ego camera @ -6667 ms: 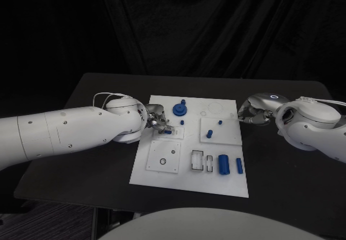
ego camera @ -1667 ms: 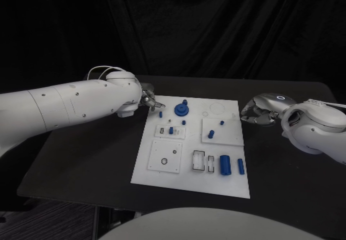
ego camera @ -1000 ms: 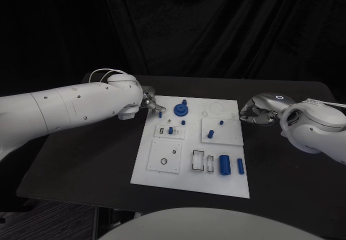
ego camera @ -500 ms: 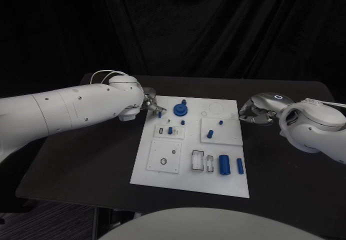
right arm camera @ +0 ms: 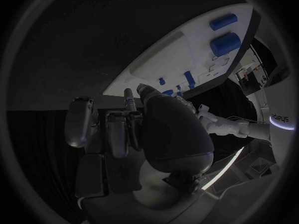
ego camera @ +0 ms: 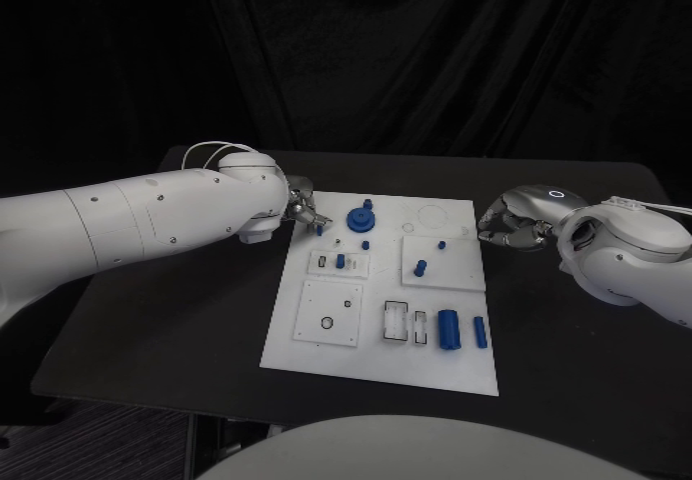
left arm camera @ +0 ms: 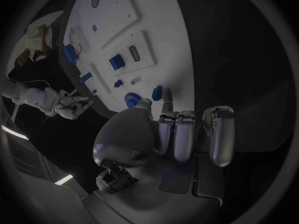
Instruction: Assemble the parts on the task board
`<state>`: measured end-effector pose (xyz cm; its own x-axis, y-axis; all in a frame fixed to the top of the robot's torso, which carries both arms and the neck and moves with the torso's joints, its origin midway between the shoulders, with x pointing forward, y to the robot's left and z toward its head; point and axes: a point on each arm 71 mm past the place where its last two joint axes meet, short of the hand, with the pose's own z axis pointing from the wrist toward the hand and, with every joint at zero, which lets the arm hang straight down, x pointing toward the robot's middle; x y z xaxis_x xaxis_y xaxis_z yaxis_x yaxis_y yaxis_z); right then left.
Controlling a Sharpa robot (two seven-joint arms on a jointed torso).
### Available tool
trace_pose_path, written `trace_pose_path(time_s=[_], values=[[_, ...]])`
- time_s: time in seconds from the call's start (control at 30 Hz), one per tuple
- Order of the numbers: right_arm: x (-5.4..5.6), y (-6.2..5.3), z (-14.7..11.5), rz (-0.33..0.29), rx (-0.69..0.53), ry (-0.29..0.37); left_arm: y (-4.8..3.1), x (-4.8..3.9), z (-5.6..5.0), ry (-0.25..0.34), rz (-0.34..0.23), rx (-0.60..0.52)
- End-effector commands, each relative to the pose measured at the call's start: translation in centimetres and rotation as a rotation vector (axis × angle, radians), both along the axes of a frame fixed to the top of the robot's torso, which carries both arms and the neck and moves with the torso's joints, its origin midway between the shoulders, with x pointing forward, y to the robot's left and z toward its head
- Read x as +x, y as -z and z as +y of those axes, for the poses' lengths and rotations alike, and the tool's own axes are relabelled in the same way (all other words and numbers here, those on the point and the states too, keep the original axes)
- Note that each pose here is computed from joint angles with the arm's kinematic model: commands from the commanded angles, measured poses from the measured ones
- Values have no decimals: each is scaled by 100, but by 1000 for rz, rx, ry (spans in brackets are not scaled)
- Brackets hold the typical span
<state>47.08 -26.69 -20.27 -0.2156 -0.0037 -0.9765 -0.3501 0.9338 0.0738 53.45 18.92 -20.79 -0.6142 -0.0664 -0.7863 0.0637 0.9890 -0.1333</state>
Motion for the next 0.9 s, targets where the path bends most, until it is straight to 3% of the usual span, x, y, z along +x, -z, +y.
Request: trace_pose_path(time_s=[0.03, 0.9], values=[[-6, 1, 2, -7, 4, 0, 5, -12, -37, 16, -1, -20], [7, -1, 14, -14, 7, -3, 14, -19, -46, 18, -9, -31]])
